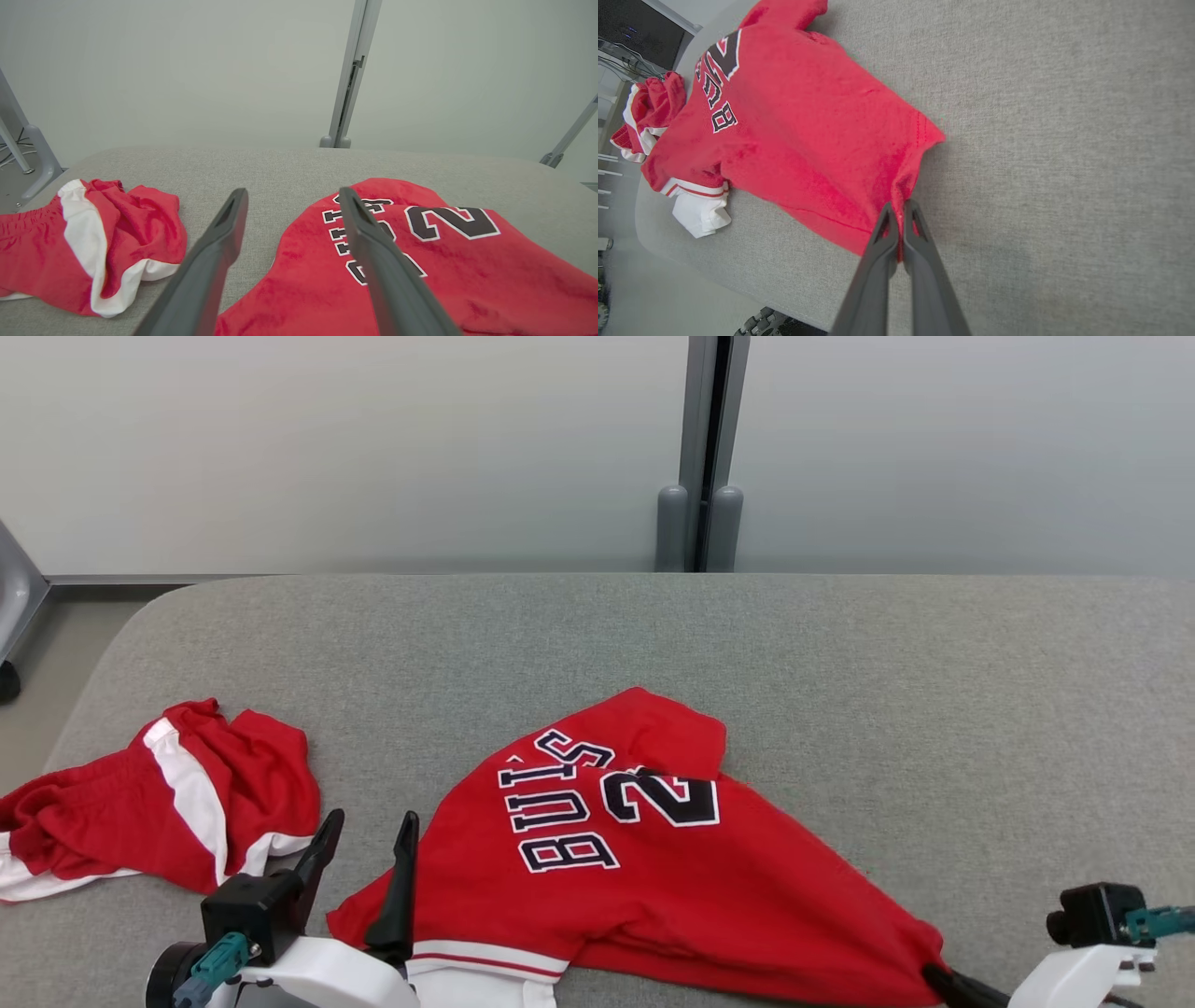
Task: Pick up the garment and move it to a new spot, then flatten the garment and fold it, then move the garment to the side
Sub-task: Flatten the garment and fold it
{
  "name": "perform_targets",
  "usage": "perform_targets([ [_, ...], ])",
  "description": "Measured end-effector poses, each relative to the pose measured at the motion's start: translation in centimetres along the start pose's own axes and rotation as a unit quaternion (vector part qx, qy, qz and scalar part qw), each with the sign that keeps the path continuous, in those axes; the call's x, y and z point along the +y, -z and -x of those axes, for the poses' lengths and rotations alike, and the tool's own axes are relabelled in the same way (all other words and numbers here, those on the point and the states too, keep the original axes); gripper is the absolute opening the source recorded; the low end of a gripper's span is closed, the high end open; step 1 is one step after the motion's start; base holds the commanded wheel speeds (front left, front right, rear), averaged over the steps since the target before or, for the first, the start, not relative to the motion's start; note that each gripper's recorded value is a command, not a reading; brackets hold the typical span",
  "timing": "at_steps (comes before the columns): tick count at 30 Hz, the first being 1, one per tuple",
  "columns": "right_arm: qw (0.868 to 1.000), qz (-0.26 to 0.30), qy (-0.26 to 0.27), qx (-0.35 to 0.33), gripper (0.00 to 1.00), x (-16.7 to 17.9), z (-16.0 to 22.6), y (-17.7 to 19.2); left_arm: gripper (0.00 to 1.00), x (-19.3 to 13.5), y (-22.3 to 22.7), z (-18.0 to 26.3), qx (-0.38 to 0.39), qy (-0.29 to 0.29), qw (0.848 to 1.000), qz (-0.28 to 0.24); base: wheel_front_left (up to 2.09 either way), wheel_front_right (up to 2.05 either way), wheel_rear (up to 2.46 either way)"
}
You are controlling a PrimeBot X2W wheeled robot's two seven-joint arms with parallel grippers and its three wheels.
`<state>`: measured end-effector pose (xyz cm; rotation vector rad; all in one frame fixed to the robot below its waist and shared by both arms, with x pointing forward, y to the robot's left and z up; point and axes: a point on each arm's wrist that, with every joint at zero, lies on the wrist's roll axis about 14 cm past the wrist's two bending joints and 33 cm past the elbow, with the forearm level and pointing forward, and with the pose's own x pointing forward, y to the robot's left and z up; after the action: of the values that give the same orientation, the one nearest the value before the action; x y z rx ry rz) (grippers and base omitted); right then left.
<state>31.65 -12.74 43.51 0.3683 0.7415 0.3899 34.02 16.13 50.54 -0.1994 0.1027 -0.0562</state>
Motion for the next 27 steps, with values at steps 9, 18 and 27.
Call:
perform_targets([
  [9, 0.998, -0.037, 0.017, 0.042, 0.45, -0.5, -0.3, 4.7, 1.00, -0.4, 0.7, -0.6, 0.014, 0.009, 1.000, -0.002, 0.00, 0.00, 0.00],
  [18, 0.999, -0.019, 0.018, -0.033, 1.00, -0.7, -0.1, 1.4, 1.00, -0.5, 0.5, -0.7, 0.013, 0.012, 1.000, -0.002, 0.00, 0.00, 0.00],
  [27, 0.968, 0.032, -0.007, -0.248, 1.00, 1.5, 3.3, -9.0, 1.00, 0.5, -1.6, -0.6, -0.021, -0.002, 1.000, -0.010, 0.00, 0.00, 0.00],
])
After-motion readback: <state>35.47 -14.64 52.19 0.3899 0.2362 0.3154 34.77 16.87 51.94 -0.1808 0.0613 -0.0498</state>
